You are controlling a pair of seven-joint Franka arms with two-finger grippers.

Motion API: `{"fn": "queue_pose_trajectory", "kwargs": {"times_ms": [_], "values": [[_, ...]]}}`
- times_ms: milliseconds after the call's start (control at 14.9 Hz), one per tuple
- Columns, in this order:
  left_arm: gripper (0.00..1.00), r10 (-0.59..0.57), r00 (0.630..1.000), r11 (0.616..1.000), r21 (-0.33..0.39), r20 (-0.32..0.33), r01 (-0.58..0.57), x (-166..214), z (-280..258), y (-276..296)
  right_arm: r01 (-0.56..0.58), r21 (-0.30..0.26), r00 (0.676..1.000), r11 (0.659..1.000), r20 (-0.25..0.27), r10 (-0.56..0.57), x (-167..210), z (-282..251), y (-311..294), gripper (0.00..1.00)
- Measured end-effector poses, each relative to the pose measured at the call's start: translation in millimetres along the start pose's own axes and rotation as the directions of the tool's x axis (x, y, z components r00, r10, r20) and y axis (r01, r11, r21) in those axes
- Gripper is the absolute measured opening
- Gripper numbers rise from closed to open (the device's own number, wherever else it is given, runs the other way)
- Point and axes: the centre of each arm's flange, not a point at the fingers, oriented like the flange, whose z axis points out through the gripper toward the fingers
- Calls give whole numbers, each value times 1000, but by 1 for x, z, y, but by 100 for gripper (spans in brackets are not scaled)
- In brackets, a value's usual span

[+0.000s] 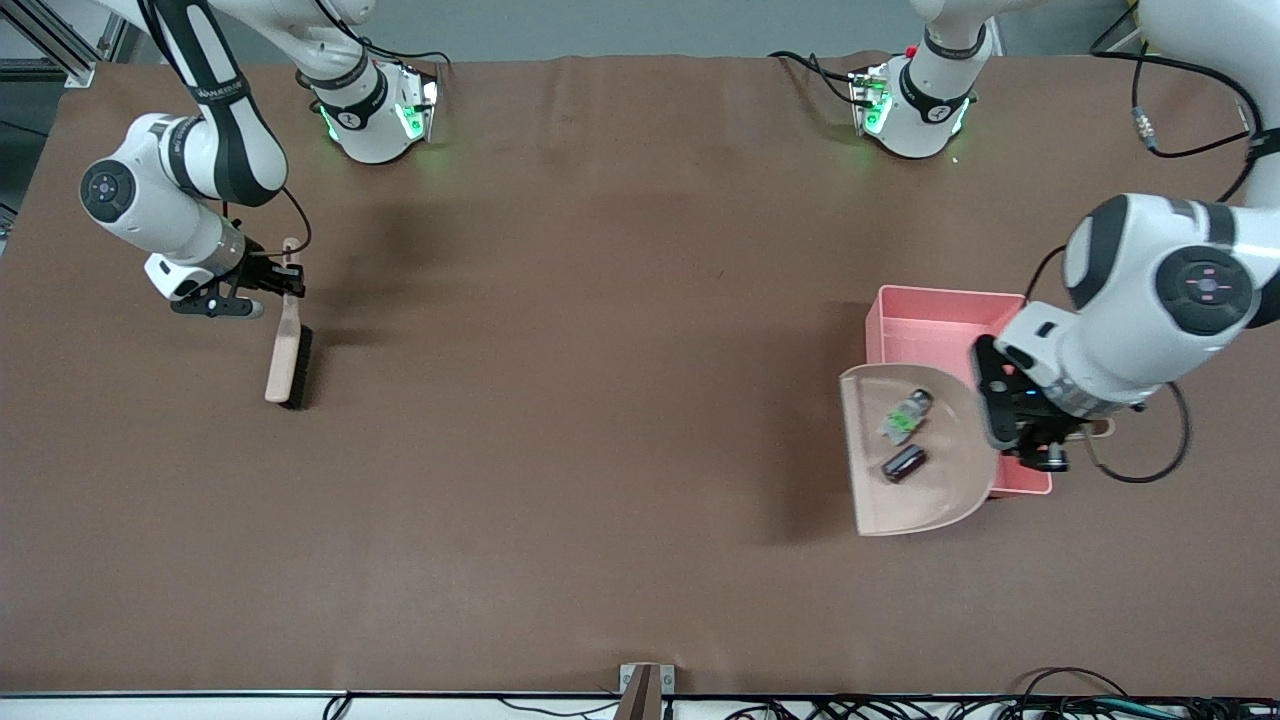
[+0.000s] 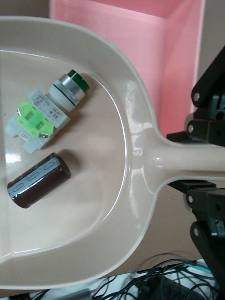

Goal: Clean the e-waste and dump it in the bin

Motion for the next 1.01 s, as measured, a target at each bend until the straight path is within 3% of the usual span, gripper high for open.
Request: {"fn": "queue_pose_trajectory", "kwargs": {"times_ms": [336,673,1009], "values": [[33,-44,998,999,-29,34,45,-82,0,27,-38,-2,999,999,8,38,-4,6,-6,26],[33,14,983,997,-75,181,0,-105,9,60,-32,-11,999,999,14,32,-3,10,-30,30],[33,31,954,996,-88,297,-4,-104,23,68,-17,-13,1000,1000,-7,17,5,2,-36,77]]}}
